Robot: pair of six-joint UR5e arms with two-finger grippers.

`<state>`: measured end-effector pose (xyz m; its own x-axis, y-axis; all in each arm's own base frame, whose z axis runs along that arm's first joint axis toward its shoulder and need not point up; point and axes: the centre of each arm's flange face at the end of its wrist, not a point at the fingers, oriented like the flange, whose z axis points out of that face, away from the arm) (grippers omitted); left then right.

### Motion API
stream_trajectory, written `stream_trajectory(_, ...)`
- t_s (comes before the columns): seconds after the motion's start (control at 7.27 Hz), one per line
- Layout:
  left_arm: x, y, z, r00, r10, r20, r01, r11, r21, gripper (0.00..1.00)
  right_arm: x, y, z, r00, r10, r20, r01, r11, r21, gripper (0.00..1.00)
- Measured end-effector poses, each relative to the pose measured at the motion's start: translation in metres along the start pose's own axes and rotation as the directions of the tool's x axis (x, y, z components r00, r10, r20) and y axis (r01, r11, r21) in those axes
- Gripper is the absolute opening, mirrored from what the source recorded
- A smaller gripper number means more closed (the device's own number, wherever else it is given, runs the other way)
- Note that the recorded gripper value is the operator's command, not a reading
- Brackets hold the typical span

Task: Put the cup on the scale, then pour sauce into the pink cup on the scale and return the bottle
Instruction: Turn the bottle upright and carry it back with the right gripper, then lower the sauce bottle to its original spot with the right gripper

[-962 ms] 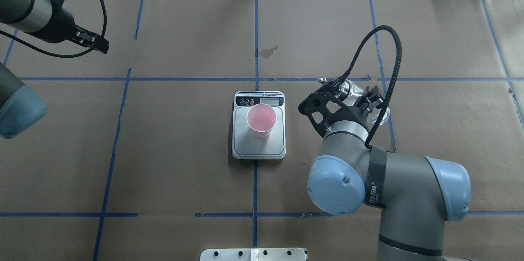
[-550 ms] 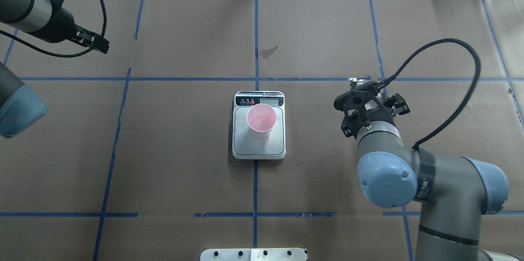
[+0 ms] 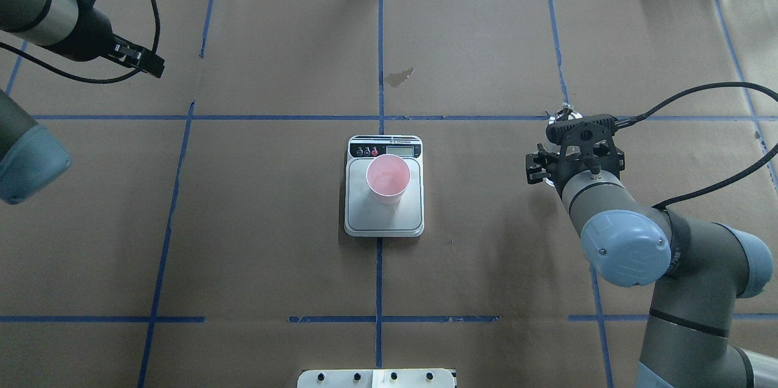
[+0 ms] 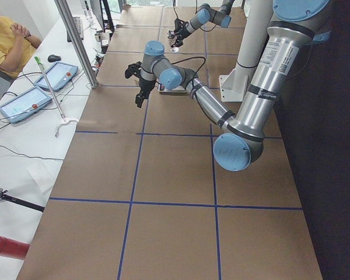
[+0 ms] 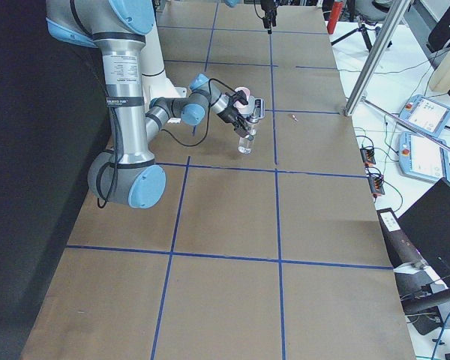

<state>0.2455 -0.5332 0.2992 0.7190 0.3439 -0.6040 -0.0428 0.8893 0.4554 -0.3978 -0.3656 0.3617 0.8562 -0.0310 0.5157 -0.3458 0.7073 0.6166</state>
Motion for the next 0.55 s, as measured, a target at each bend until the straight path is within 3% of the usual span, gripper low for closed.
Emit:
stream_trajectory(0.28, 0.000, -0.001, 0.000, 1.000, -0.001, 0.001, 0.001, 1.000, 0.000, 0.79, 0.024, 0.011, 0.022, 0.996, 0.086, 0.030, -0.086, 0.996, 0.002, 0.00)
stream_trajectory(0.55, 0.002, -0.002, 0.000, 1.000, -0.002, -0.001, 0.002, 1.000, 0.003, 0.79, 0.046, 0.027, 0.034, 0.993, 0.103, 0.059, -0.104, 0.994, 0.014, 0.00)
